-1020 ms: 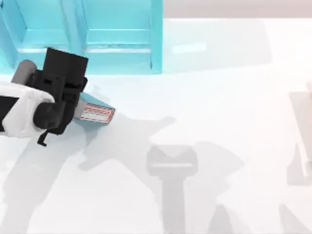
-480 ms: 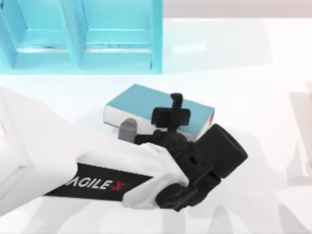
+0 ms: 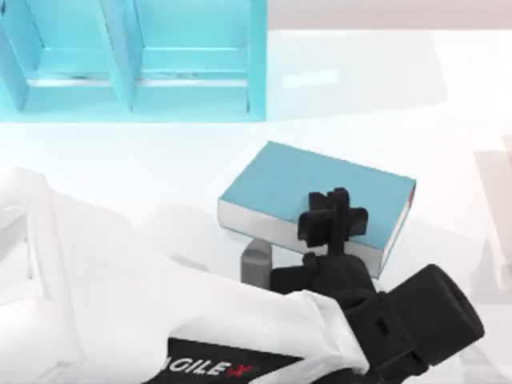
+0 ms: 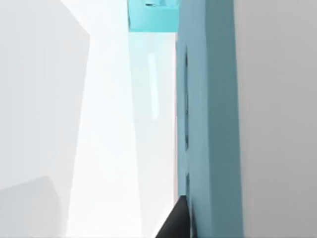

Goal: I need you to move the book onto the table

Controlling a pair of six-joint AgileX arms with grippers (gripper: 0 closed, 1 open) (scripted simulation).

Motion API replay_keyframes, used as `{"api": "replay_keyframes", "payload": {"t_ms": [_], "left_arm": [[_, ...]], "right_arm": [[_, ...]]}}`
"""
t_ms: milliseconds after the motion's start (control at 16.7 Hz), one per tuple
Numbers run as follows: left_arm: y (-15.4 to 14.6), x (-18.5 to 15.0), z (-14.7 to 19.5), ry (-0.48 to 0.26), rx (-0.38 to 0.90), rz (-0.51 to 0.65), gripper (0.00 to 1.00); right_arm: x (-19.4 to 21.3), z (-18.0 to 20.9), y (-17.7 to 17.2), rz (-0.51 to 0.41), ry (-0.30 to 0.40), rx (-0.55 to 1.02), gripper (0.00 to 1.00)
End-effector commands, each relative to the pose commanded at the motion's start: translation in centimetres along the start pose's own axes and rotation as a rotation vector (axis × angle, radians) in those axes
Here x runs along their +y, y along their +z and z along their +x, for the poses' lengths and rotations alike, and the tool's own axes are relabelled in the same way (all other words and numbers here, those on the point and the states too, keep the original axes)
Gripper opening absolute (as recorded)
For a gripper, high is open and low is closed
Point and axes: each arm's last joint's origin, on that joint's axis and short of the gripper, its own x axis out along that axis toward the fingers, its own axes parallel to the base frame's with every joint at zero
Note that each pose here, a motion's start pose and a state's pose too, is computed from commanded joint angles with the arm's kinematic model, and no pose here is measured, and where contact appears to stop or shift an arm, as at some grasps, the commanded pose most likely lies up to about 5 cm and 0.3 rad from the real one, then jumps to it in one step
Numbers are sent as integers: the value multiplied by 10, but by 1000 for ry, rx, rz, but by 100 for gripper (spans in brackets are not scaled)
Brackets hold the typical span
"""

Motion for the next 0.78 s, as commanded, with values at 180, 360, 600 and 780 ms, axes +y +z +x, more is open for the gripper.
{"api": "replay_keyframes", "payload": {"t_ms": [180, 360, 600, 780], "left_arm": [[1, 1, 1, 5, 0, 5, 0], [1, 1, -2, 2, 0, 3, 0], [1, 1, -5, 0, 0, 0, 0], [2, 7, -2, 4, -4, 8, 0]], "right_arm": [[0, 0, 0, 0, 0, 0, 100], [0, 0, 0, 0, 0, 0, 100], [0, 0, 0, 0, 0, 0, 100], [0, 0, 0, 0, 0, 0, 100]]}}
